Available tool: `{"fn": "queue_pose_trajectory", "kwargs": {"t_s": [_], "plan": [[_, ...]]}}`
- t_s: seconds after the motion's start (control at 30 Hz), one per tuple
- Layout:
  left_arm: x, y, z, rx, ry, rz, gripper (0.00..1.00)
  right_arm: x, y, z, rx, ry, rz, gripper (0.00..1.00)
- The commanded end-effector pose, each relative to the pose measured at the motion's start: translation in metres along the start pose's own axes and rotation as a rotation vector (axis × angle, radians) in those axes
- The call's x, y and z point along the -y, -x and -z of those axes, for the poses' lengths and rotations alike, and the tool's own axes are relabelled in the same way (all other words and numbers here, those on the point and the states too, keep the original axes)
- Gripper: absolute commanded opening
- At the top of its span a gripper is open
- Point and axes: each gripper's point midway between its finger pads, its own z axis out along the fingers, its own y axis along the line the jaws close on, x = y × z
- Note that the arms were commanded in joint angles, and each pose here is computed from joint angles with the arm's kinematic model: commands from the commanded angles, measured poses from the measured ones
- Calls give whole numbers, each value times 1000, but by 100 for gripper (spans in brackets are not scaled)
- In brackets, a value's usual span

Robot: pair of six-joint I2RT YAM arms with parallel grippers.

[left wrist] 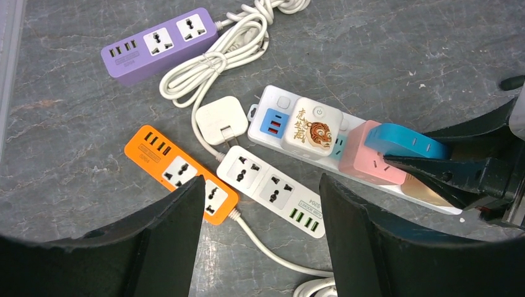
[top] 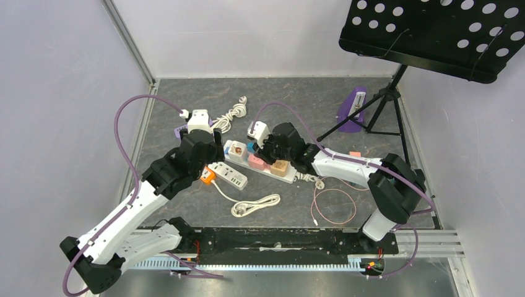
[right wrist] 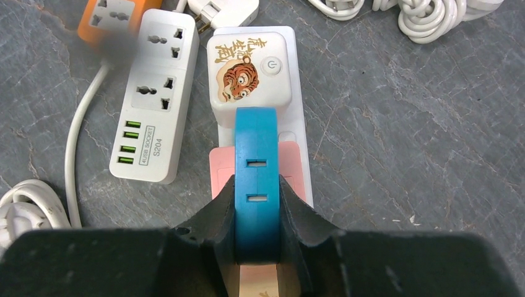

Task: Insert the plug

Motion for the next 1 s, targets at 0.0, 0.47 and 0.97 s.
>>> {"fn": "queue_pose_trajectory", "kwargs": {"t_s": [0.0, 0.47, 0.97], "plan": [[2, 7, -3, 25, -7, 17, 73, 7, -1, -1, -6, -36, 35, 0], [3, 6, -5, 15, -16, 14, 73, -8, -27, -4, -63, 37, 38, 0], [5, 4, -7, 10, -29, 15, 73, -26, -94, -7, -193, 20, -29, 0]]}}
